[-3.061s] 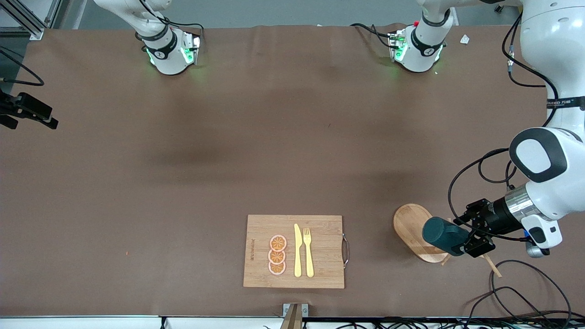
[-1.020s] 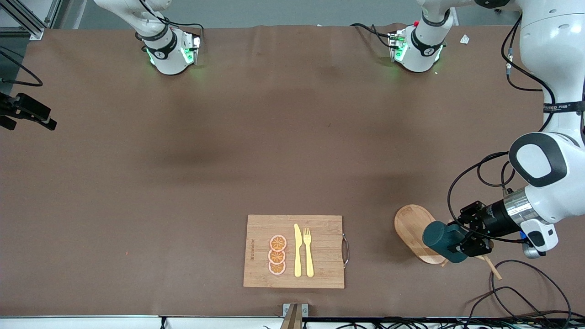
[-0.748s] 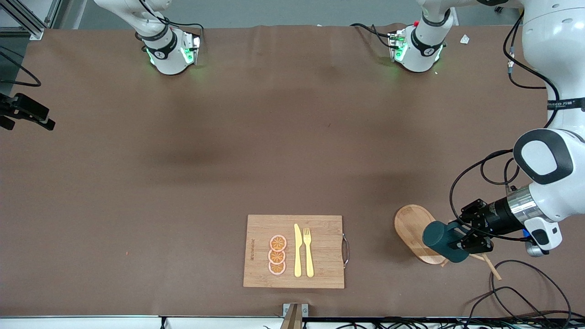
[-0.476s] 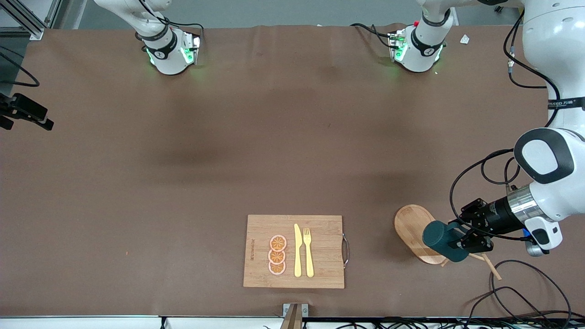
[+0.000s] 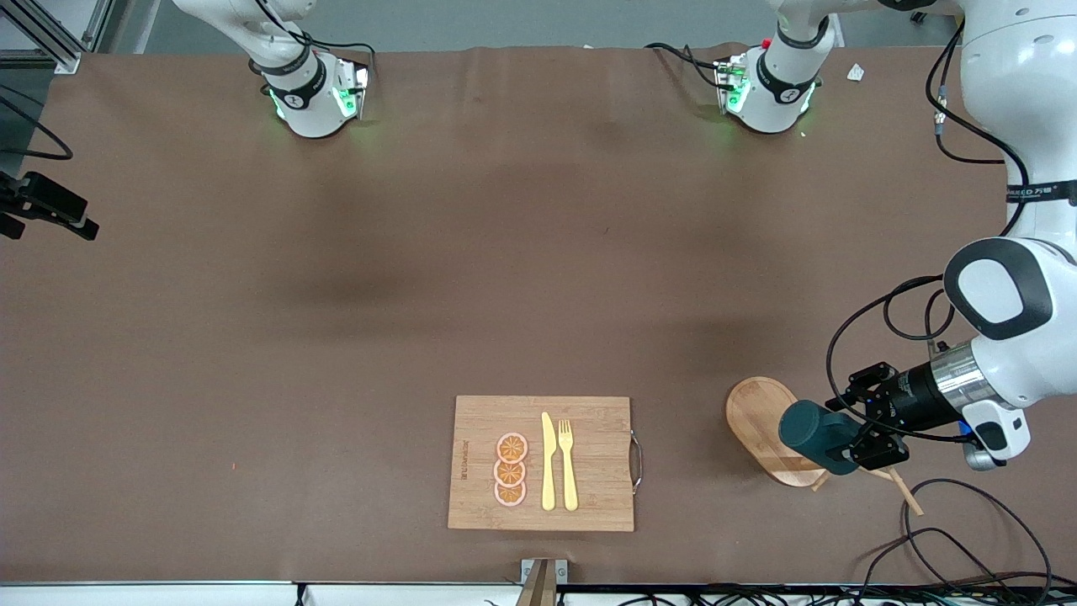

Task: Transfer cup from left to right arm and place
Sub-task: 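Close the left gripper on the teal mug's rim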

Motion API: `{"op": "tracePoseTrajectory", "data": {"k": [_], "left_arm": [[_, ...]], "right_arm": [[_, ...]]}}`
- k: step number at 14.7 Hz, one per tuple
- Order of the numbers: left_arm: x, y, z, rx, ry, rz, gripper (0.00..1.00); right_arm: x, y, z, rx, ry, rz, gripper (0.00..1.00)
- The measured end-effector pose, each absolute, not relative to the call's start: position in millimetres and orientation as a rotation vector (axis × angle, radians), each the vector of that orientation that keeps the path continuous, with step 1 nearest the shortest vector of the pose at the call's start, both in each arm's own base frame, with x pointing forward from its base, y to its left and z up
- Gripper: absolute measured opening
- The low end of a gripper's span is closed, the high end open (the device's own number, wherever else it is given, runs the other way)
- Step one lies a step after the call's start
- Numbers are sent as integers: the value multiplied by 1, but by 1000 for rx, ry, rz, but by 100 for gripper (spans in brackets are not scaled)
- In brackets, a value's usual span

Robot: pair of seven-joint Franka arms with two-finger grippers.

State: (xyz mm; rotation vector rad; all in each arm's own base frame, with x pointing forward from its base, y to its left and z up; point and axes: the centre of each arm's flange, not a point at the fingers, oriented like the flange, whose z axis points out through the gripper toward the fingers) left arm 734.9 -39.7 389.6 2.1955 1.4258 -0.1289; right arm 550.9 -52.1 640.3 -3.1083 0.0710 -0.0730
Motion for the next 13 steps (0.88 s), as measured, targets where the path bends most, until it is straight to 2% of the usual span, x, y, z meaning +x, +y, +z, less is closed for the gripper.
{"op": "tracePoseTrajectory", "data": {"k": [9,13], "left_arm": [[736,-42,370,2202,1436,-159,93],[737,-43,368,2198,1438,-150,88]], "right_arm": [[551,-52,640,-3108,72,-73,100],[551,-52,640,-3108,72,-73,100]]}}
